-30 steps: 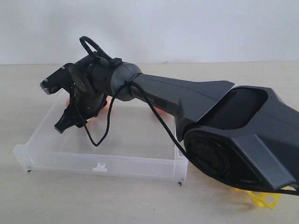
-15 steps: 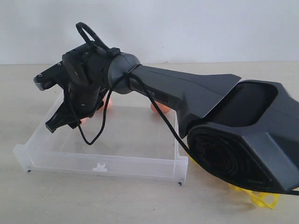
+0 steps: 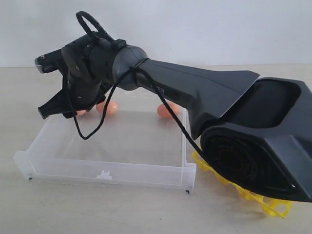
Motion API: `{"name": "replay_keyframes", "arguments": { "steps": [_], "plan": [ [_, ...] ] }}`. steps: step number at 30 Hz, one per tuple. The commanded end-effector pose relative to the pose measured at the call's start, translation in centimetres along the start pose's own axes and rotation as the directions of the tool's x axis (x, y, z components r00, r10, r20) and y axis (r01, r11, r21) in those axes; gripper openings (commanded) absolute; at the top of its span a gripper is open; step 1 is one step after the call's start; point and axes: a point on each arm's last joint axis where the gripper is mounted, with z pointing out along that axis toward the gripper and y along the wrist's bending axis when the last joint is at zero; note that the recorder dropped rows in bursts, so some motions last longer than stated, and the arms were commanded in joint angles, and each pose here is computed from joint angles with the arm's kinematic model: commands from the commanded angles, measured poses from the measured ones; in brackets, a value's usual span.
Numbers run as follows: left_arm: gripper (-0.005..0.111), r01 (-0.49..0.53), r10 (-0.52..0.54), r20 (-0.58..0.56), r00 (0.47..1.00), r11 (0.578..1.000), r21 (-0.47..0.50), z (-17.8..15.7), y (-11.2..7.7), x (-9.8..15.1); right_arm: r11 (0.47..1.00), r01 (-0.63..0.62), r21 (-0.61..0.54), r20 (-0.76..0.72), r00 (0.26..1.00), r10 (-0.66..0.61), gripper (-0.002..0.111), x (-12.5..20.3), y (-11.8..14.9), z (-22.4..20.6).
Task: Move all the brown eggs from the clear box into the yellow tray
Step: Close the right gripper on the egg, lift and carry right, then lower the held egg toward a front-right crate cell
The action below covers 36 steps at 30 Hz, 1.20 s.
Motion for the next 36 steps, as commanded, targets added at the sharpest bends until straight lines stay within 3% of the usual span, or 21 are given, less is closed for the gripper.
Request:
{"name": "replay_keyframes", "arguments": {
  "steps": [1,4,7,11,18,20,21,23,27,32,36],
  "plan": [
    [-0.004,-0.004,0.004,0.000,1.000,1.000,-0.001,0.0,0.0,0.1,0.998,-0.037,0.056,0.045,0.998,0.035,0.002,-0.7,-0.5,-1.9],
    [-0.004,-0.004,0.004,0.000,1.000,1.000,-0.001,0.0,0.0,0.1,0.995,-0.072,0.072,0.110,0.992,0.064,0.000,-0.1,-0.9,-2.9],
    [-0.004,-0.004,0.004,0.000,1.000,1.000,-0.001,0.0,0.0,0.1,0.995,-0.098,0.020,0.282,0.955,0.088,0.000,1.0,-1.3,-6.2],
    [-0.004,-0.004,0.004,0.000,1.000,1.000,-0.001,0.0,0.0,0.1,0.985,-0.169,0.037,0.280,0.948,0.152,0.000,6.4,-4.0,-8.3],
    [-0.004,-0.004,0.004,0.000,1.000,1.000,-0.001,0.0,0.0,0.1,0.971,-0.196,0.137,0.306,0.941,0.147,0.000,11.4,-7.7,-12.9],
    [-0.004,-0.004,0.004,0.000,1.000,1.000,-0.001,0.0,0.0,0.1,0.934,-0.275,0.229,0.394,0.903,0.170,0.000,12.7,-9.4,-15.6],
    [-0.004,-0.004,0.004,0.000,1.000,1.000,-0.001,0.0,0.0,0.1,0.892,-0.371,0.258,0.488,0.847,0.211,0.000,13.7,-10.2,-17.4],
    [-0.004,-0.004,0.004,0.000,1.000,1.000,-0.001,0.0,0.0,0.1,0.846,-0.436,0.306,0.534,0.814,0.226,0.000,15.8,-11.0,-19.8],
    [-0.004,-0.004,0.004,0.000,1.000,1.000,-0.001,0.0,0.0,0.1,0.815,-0.478,0.328,0.524,0.810,0.264,0.000,21.0,-11.4,-21.7],
    [-0.004,-0.004,0.004,0.000,1.000,1.000,-0.001,0.0,0.0,0.1,0.802,-0.447,0.395,0.449,0.856,0.256,0.000,26.0,-11.6,-21.7],
    [-0.004,-0.004,0.004,0.000,1.000,1.000,-0.001,0.0,0.0,0.1,0.729,-0.524,0.440,0.394,0.842,0.367,0.000,29.0,-12.0,-21.2]
  ]
}}
